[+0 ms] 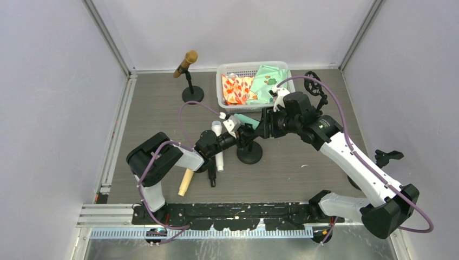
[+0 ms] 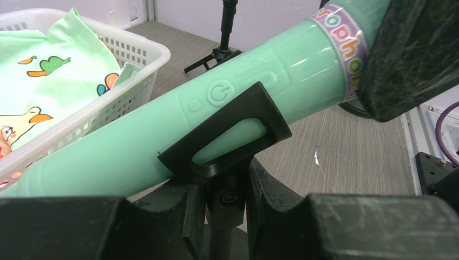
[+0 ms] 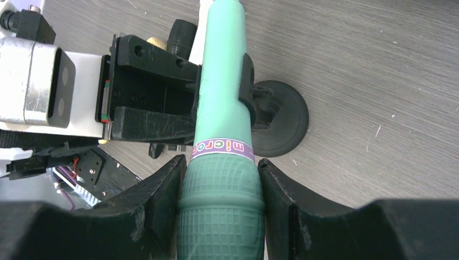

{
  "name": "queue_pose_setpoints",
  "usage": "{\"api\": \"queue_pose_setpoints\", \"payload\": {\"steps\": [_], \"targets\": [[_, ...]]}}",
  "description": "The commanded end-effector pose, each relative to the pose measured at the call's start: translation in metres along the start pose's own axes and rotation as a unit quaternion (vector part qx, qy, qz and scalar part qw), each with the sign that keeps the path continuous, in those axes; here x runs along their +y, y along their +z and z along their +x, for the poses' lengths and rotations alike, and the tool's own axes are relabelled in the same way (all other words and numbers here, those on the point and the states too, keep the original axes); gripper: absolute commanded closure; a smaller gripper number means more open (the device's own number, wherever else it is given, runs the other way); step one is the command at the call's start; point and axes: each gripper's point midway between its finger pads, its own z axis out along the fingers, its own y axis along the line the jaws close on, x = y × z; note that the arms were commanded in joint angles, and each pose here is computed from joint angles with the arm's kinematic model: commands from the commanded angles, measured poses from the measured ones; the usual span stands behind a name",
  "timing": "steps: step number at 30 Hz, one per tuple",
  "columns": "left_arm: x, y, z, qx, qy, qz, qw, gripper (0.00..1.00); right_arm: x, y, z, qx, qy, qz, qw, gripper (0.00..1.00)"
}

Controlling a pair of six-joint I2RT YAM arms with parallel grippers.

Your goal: Attach the microphones to the stand

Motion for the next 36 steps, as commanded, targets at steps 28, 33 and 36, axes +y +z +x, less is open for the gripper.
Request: {"api": "queue_pose_setpoints", "payload": {"steps": [28, 33, 36], "targets": [[-0.015, -0.002, -0.075, -0.061, 0.047, -0.015, 0.997, 1.0, 0.022, -0.141, -0.12, -0.324, -0.059, 0.013, 0.944, 0.15], [0.002, -0.017, -0.127, -0.084, 0.063, -0.078, 0.991, 1.0, 0.011, -0.157, -0.115, -0.351, -0.054, 0.037, 0.934, 0.15], [0.024, -0.036, -0.165, -0.097, 0.073, -0.131, 0.984, 1.0, 0.004, -0.15, -0.107, -0.341, -0.053, 0.046, 0.937, 0.15]]}}
